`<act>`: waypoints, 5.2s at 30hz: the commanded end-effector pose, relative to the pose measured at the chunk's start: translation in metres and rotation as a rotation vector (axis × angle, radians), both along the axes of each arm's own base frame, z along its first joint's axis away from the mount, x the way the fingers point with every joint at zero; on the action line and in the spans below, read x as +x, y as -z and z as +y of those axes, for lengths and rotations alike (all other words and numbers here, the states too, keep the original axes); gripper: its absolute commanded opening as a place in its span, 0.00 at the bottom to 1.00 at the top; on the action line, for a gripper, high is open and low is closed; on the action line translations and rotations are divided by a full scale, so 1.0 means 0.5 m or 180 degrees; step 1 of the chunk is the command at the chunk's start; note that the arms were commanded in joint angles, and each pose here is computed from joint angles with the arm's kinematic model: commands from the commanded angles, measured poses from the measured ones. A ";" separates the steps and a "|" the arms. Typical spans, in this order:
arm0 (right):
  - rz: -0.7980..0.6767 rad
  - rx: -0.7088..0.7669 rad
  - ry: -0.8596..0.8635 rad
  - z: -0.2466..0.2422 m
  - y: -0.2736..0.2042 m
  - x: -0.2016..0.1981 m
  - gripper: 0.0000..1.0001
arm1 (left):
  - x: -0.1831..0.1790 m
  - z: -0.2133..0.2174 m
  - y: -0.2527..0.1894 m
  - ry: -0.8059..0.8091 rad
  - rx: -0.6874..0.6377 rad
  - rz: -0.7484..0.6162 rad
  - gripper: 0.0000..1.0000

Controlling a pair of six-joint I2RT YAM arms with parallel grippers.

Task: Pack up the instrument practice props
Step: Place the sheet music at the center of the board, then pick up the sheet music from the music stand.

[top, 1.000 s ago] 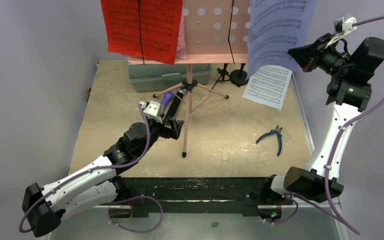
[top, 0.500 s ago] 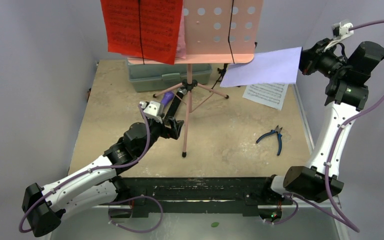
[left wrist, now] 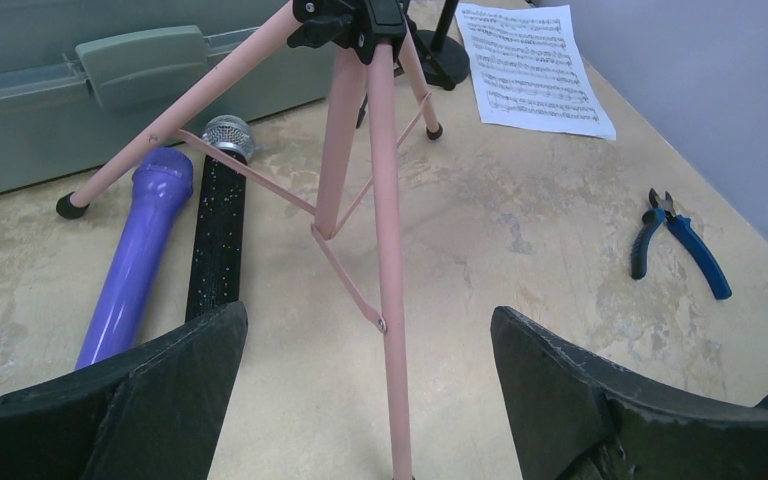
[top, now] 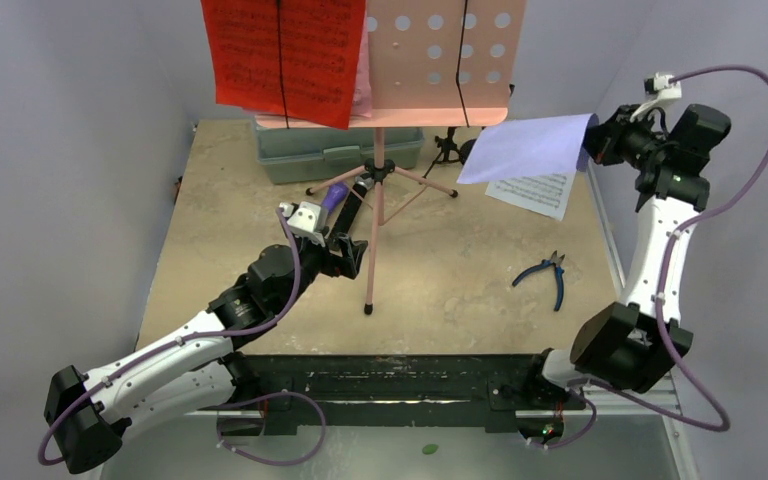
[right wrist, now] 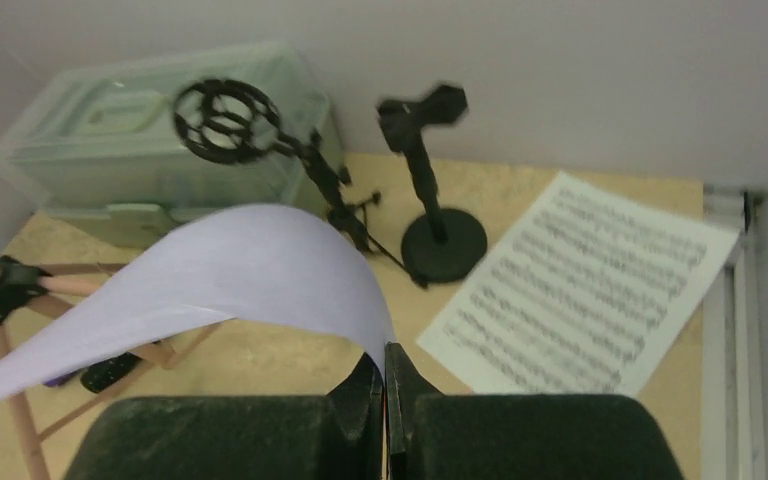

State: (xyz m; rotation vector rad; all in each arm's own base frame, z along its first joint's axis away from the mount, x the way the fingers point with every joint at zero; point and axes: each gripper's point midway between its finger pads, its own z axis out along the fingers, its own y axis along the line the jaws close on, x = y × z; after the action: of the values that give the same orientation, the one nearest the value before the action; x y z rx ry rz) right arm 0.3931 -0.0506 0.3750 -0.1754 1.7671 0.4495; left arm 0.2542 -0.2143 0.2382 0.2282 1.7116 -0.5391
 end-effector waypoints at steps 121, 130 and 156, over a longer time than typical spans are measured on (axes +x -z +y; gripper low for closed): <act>0.0018 -0.0446 -0.1580 0.214 0.255 -0.196 0.85 | -0.097 0.003 -0.395 0.0651 -0.0478 -0.0381 0.98; 0.0043 -0.0447 -0.1654 0.221 0.249 -0.212 0.85 | -0.055 0.006 -0.504 0.0410 -0.0267 -0.0487 0.96; -0.0138 -0.0527 -0.2303 0.286 0.201 -0.278 0.84 | 0.007 0.060 -0.633 -0.0306 -0.0074 -0.0721 0.75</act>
State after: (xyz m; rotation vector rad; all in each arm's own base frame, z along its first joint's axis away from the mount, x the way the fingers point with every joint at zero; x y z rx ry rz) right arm 0.2672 0.0790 0.2468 -0.8430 1.7644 0.7862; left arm 0.2693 -0.2205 0.5320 0.2336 1.5841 -0.5136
